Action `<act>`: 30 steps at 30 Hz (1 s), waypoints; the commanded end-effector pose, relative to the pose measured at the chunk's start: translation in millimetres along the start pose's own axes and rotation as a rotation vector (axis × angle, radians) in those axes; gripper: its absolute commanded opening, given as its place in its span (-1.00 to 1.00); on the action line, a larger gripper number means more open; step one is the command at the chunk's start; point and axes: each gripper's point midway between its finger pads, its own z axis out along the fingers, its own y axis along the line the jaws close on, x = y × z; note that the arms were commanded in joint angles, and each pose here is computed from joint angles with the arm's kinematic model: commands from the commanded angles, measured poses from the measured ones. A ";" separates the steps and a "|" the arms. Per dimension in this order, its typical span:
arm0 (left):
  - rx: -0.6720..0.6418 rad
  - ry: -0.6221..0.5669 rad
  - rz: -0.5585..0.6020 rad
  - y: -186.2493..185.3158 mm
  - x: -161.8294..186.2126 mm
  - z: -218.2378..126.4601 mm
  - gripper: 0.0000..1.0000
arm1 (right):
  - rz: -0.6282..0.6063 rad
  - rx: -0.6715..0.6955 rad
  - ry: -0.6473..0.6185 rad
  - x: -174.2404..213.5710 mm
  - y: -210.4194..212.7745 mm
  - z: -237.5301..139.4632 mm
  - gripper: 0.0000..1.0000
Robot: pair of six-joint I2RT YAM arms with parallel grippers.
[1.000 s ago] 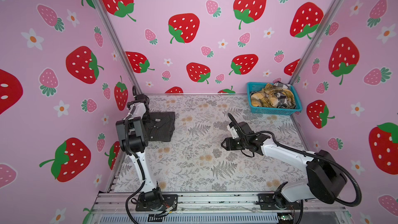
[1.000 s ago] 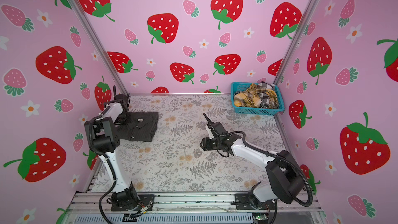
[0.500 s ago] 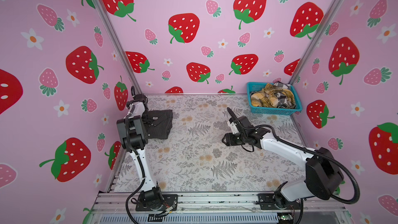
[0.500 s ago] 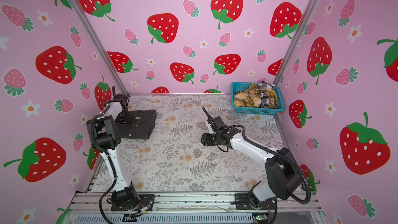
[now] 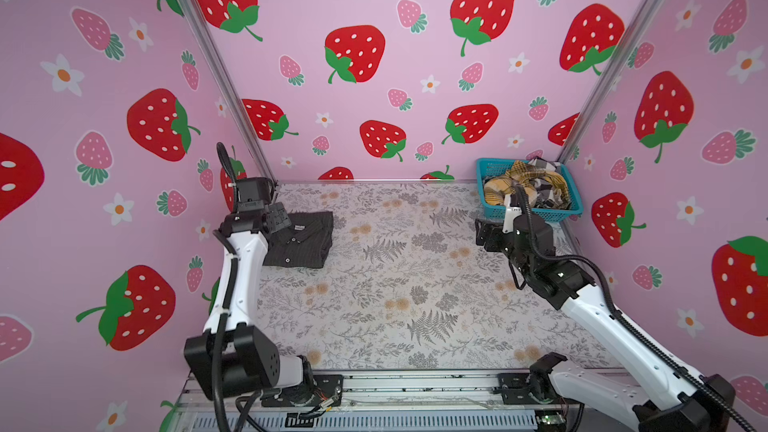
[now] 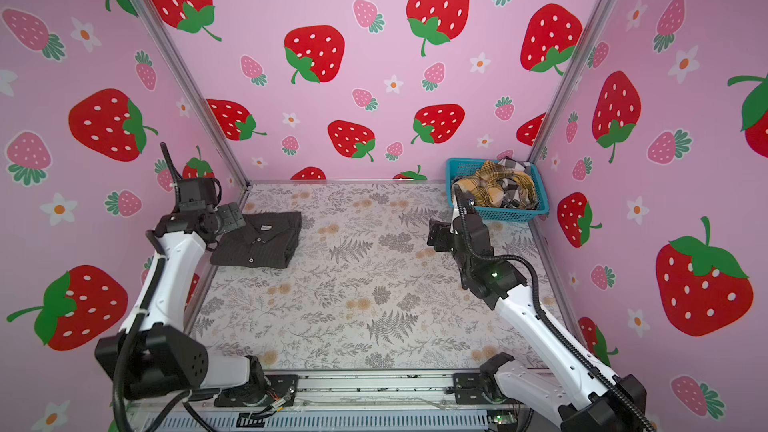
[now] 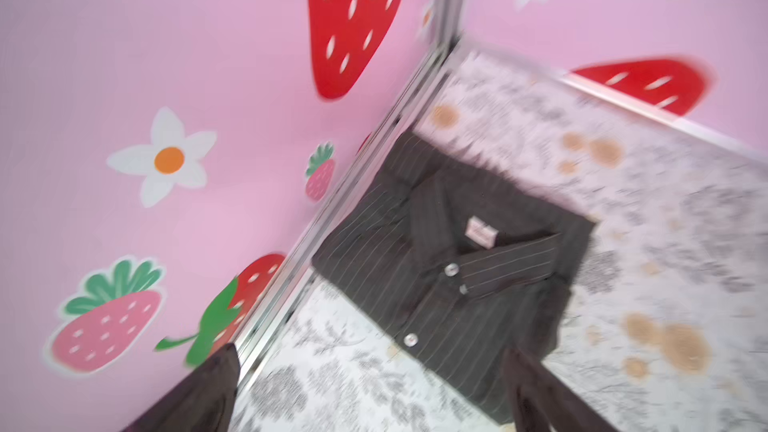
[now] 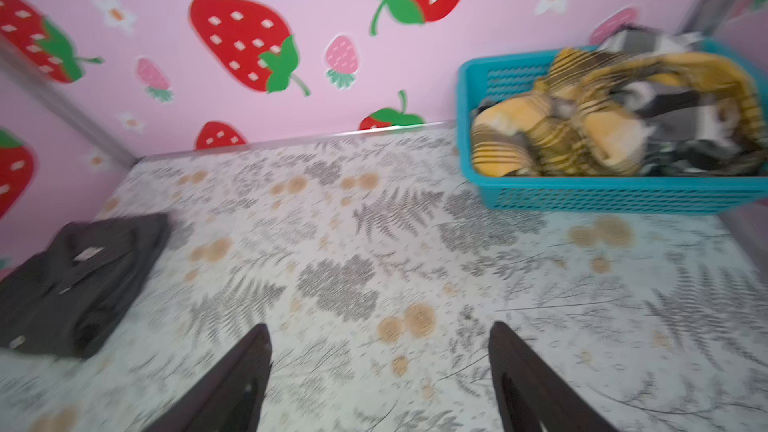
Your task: Fold and stack the long sleeve shirts
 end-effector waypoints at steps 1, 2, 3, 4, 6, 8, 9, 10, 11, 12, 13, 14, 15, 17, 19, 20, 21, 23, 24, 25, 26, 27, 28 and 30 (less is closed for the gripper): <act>0.151 -0.074 -0.029 -25.4 45.0 33.7 0.99 | -0.117 0.371 -0.086 28.6 -67.0 15.6 0.60; 0.163 -0.090 -0.040 -25.1 63.1 40.9 0.99 | -0.143 0.446 -0.103 40.5 -83.0 18.0 0.59; 0.166 -0.089 -0.056 -24.1 76.0 46.3 0.99 | -0.166 0.515 -0.115 50.1 -98.2 18.6 0.57; 0.170 -0.075 -0.053 -24.3 89.8 52.7 0.99 | -0.161 0.596 -0.135 59.8 -117.2 16.3 0.59; 0.181 -0.034 -0.020 -27.5 115.8 68.3 0.99 | -0.125 0.679 -0.154 76.2 -148.2 14.3 0.59; 0.162 -0.009 -0.023 -25.8 137.8 83.8 0.99 | -0.067 0.761 -0.139 99.5 -179.7 13.3 0.60; 0.173 -0.022 -0.015 -29.1 138.4 86.0 0.99 | -0.057 0.787 -0.132 107.1 -188.8 14.2 0.62; 0.196 -0.055 0.009 -36.6 134.3 85.3 0.99 | -0.056 0.799 -0.128 114.0 -195.1 16.7 0.63; 0.217 -0.094 0.019 -42.8 130.8 84.6 0.99 | -0.076 0.780 -0.126 115.2 -196.6 22.2 0.65; 0.235 -0.125 0.021 -47.3 130.6 84.9 0.99 | -0.070 0.736 -0.116 113.4 -191.9 29.4 0.65; 0.245 -0.152 0.018 -50.2 128.3 85.3 0.99 | -0.056 0.649 -0.188 104.2 -182.7 33.7 0.67; 0.249 -0.165 0.005 -52.3 125.9 86.1 0.99 | -0.041 0.532 -0.246 97.6 -170.7 37.4 0.68; 0.265 -0.185 -0.016 -55.7 122.4 86.4 0.98 | -0.059 0.419 -0.295 92.1 -158.1 40.2 0.69; 0.313 -0.236 -0.028 -66.8 117.3 84.7 0.99 | -0.099 0.310 -0.227 97.5 -149.8 61.1 0.68; 0.317 -0.271 0.008 -74.9 115.4 86.1 0.99 | -0.111 0.118 -0.197 95.2 -134.8 79.1 0.90; 0.310 -0.300 0.021 -78.4 118.6 90.5 0.99 | -0.094 0.052 -0.150 98.5 -135.5 89.2 0.99; 0.340 -0.333 0.057 -89.0 118.6 87.9 0.99 | -0.074 0.018 -0.136 97.4 -137.4 95.6 0.99; 0.360 -0.368 0.182 -115.5 129.0 89.7 0.99 | -0.071 -0.068 -0.080 102.1 -132.0 110.9 0.99; 0.353 -0.357 0.202 -118.4 128.7 88.8 0.99 | -0.072 -0.082 -0.065 103.0 -130.5 115.6 0.99; 0.345 -0.310 0.198 -115.7 131.6 91.5 0.99 | -0.067 -0.064 -0.051 104.4 -133.5 119.0 0.99; 0.319 -0.335 0.157 -108.8 127.7 94.2 0.99 | -0.059 0.018 -0.050 103.8 -142.6 119.1 0.99; 0.297 -0.330 0.134 -103.2 126.8 95.7 0.99 | -0.064 0.084 -0.052 103.6 -147.7 115.8 0.99; 0.292 -0.308 0.135 -101.9 127.9 96.2 0.98 | -0.082 0.124 -0.083 99.8 -145.4 108.7 0.99; 0.288 -0.327 0.132 -101.8 125.9 95.9 0.99 | -0.165 0.223 -0.143 96.6 -137.8 90.0 0.99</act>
